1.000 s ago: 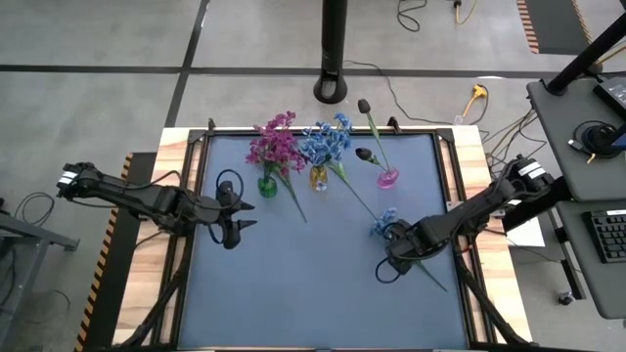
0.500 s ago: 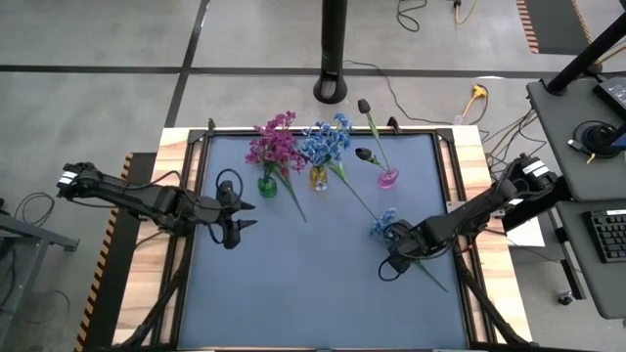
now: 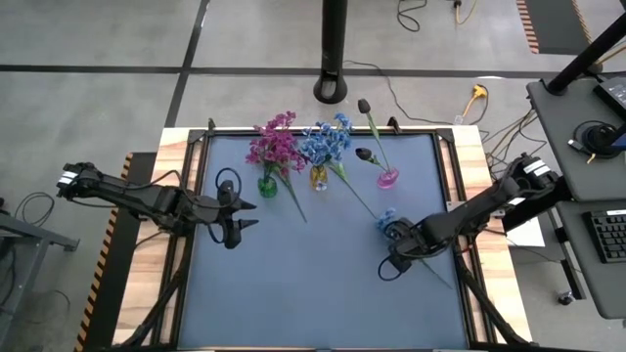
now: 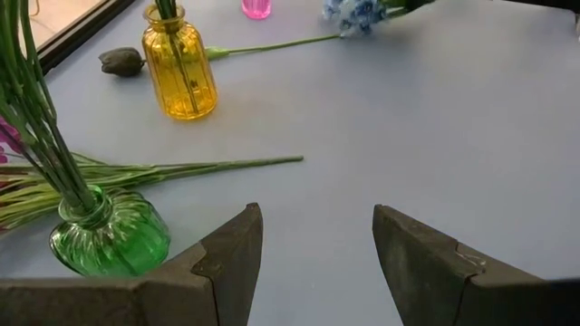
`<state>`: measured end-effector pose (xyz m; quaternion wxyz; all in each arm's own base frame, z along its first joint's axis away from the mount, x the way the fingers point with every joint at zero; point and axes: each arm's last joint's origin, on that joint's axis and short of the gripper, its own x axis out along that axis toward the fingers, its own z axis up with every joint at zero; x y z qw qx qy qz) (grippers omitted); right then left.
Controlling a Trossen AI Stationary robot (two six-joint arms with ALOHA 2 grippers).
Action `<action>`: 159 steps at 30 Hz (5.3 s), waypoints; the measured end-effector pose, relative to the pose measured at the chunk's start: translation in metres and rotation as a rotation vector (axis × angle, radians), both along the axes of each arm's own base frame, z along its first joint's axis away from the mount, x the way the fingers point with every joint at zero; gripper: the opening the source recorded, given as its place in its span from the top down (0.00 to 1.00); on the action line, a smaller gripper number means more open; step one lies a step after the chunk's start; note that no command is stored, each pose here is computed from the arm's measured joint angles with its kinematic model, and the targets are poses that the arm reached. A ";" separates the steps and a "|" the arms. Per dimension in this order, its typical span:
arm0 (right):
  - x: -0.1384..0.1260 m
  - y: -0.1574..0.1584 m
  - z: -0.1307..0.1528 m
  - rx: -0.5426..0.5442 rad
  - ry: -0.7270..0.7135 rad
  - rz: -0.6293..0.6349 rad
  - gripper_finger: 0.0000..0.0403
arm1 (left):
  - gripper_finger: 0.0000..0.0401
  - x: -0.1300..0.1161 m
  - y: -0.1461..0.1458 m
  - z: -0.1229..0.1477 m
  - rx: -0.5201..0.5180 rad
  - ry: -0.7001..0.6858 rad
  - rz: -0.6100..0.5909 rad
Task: Sort flowers into vase by color
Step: Put the blue flowers into the yellow flower vase
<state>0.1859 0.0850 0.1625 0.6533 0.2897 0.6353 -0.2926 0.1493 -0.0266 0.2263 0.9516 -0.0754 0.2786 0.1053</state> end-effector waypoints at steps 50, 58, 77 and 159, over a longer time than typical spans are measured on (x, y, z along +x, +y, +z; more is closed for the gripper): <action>0.144 -0.072 0.047 -1.448 -1.364 0.474 0.93 | 0.52 0.034 -0.007 0.000 0.068 -0.184 0.057; 0.147 -0.100 0.044 -1.467 -1.324 0.399 0.93 | 0.52 0.034 -0.007 0.001 0.083 -0.187 0.064; 0.149 -0.121 0.035 -1.422 -1.320 0.380 0.93 | 0.52 0.034 -0.007 0.001 0.083 -0.187 0.065; 0.151 -0.103 0.048 -1.218 -1.069 0.377 0.63 | 0.52 0.034 -0.007 -0.001 0.087 -0.181 0.062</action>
